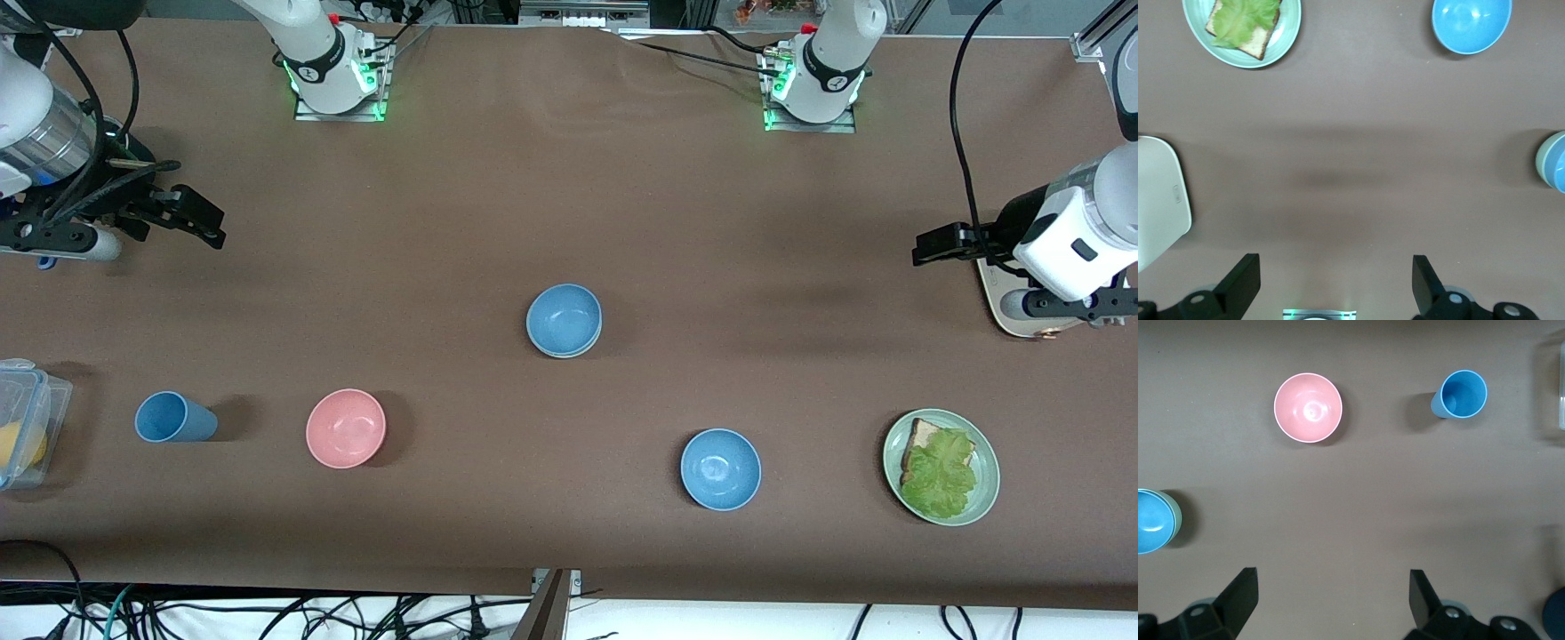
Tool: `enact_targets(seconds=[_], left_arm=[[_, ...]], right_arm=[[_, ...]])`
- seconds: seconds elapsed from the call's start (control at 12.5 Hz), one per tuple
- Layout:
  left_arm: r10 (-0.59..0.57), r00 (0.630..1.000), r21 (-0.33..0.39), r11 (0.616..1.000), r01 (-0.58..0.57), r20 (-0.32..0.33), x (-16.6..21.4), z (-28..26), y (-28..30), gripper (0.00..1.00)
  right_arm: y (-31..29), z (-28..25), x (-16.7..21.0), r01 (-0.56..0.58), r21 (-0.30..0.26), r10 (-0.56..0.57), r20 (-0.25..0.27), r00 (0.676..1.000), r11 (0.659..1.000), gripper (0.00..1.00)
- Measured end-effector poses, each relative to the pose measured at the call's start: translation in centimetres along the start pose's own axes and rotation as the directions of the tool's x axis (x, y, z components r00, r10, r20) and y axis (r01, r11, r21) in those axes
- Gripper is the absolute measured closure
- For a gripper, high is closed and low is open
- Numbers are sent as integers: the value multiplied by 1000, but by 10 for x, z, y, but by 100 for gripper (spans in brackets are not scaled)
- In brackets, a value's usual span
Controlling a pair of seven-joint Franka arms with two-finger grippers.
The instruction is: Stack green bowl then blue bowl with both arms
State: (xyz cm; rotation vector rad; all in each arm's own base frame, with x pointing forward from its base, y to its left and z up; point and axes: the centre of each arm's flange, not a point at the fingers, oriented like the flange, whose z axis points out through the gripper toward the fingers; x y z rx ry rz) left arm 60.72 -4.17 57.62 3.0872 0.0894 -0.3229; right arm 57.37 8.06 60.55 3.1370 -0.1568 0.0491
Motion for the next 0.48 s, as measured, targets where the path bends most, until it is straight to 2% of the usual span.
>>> enact_targets(seconds=[0.48], left_arm=[[31,999,11,999,-31,7,1,5,-7,0]], right_arm=[[0,0,0,-2,7,2,1,1000,1000,0]])
